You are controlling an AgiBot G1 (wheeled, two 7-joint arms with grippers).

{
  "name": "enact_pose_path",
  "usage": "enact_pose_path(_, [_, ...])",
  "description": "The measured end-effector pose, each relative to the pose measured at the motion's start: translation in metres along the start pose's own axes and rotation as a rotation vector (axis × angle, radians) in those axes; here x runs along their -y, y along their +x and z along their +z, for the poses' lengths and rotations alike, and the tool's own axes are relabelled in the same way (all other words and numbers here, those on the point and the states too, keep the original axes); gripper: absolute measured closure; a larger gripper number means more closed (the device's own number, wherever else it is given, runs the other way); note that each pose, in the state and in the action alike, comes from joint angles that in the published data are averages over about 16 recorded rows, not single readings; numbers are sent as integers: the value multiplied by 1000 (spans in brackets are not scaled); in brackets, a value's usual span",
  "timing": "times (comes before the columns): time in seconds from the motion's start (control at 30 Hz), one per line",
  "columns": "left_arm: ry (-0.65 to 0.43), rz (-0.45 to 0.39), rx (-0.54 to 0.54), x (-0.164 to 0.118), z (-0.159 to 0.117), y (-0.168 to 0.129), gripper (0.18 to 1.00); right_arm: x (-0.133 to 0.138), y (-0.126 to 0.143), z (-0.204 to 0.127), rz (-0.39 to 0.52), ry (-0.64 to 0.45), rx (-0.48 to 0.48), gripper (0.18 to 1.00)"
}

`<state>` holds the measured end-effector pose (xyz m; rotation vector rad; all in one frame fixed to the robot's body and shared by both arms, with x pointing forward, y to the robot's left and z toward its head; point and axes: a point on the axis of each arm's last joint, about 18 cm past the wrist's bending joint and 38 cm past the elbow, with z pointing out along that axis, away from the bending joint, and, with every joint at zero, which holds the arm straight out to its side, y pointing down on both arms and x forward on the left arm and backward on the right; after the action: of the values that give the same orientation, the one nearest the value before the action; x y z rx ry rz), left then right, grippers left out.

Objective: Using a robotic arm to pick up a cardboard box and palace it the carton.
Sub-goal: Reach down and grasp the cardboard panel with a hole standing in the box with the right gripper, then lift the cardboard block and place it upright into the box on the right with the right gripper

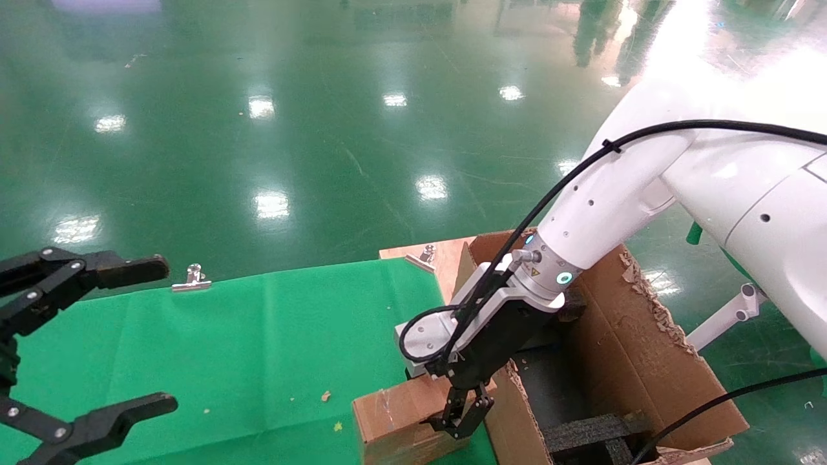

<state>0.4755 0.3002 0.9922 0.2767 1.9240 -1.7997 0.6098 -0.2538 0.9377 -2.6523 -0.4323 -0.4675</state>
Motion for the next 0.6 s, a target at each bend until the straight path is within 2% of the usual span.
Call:
enact_pose_path(0.2, [0,0,0,0,0,0,261,1,1,-2,-1,5,-7,791])
enact_pose_path(0.33, [0,0,0,0,0,0,221,5,3,-12,-4,15,-29,811])
enact_pose_path(0.6, [0,0,0,0,0,0,189,20,13,-63,-35,33,-130,835])
